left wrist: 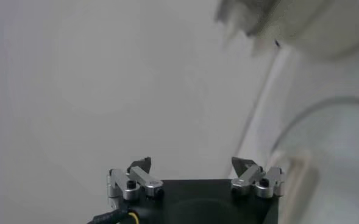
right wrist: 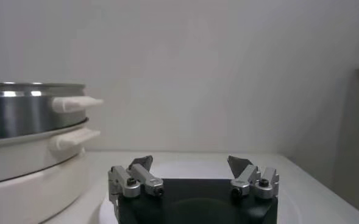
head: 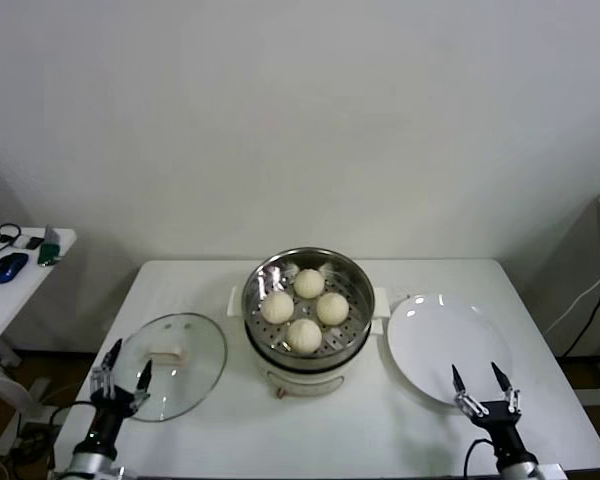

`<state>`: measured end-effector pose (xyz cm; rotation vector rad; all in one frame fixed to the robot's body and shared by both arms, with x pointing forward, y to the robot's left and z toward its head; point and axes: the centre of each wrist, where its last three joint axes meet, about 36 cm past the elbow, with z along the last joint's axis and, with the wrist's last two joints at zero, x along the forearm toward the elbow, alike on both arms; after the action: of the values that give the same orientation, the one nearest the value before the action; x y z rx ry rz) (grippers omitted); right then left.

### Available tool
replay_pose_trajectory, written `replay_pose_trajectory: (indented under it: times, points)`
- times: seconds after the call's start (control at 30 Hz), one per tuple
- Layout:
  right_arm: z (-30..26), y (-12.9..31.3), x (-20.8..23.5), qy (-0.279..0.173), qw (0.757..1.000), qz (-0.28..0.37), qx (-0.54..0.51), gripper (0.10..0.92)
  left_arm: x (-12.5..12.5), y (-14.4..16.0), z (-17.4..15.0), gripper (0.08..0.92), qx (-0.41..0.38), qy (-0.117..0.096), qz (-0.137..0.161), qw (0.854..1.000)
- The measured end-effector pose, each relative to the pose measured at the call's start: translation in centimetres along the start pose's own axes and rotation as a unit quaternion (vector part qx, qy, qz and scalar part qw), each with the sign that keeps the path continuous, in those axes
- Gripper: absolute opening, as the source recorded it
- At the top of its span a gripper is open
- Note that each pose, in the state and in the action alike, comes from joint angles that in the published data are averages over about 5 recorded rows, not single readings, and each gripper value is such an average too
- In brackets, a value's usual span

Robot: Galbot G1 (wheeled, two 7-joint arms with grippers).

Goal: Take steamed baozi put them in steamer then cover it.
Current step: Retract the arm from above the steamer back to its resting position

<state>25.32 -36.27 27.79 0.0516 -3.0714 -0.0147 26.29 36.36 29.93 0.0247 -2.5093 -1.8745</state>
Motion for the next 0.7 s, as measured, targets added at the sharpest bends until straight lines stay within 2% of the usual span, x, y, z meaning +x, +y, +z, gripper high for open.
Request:
replay_pose_trajectory:
  times: [0.3, 0.7]
  points:
    - [0.6, 0.6, 1.2, 0.003, 1.000, 0.029, -0.002, 0.823, -0.9, -3.0, 0.9, 0.823, -0.106, 0.025, 0.010, 0.994]
    - [1.2, 1.2, 2.2, 0.006, 0.999, 0.048, -0.007, 0.823, -2.7, -5.7, 0.8, 0.823, -0.162, 0.027, 0.017, 0.986]
